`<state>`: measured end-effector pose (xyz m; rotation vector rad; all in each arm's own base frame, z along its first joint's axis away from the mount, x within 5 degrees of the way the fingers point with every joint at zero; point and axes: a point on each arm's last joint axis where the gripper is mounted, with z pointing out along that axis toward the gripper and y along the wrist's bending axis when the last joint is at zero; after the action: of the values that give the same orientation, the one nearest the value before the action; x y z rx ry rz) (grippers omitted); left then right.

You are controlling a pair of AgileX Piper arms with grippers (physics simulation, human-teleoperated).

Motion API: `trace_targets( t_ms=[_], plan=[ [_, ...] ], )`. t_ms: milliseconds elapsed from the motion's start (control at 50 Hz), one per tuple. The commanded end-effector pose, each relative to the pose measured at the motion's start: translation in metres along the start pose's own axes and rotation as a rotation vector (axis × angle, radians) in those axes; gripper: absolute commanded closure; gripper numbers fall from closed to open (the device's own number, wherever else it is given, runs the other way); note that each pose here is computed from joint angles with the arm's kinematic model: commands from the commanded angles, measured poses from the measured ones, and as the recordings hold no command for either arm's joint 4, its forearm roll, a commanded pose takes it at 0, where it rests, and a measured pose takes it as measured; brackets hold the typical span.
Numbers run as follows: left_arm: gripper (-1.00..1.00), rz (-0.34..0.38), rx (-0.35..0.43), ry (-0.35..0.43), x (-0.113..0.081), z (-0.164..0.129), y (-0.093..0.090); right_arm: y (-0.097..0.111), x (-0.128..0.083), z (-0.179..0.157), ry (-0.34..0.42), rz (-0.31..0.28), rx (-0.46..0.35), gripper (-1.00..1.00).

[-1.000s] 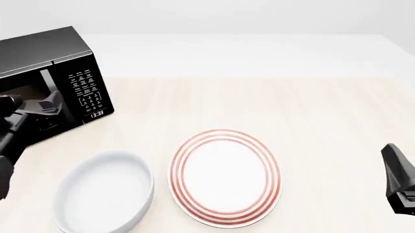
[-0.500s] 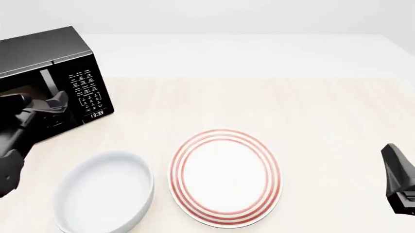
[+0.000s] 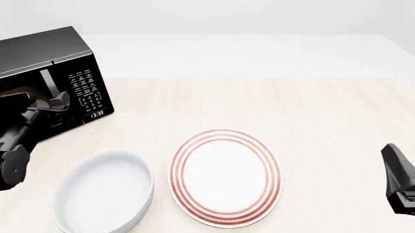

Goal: Open the microwave.

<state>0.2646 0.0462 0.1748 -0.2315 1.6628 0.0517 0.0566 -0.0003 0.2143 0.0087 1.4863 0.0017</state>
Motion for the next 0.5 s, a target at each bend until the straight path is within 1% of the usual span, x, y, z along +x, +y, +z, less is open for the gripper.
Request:
trace_targets(
  t_ms=[20, 120, 500],
  plan=[
    [-1.00, -0.009, -0.007, 0.017, 0.007, 0.008, 0.002, 0.000, 0.000, 0.000, 0.000, 0.000, 0.000, -1.00],
    [-1.00, -0.017, -0.002, 0.030, 0.011, 0.011, 0.001, 0.000, 0.000, 0.000, 0.000, 0.000, 0.000, -1.00],
    [-1.00, -0.030, -0.002, 0.057, 0.017, 0.023, 0.000, 0.000, 0.000, 0.000, 0.000, 0.000, 0.000, -1.00]
  ],
)
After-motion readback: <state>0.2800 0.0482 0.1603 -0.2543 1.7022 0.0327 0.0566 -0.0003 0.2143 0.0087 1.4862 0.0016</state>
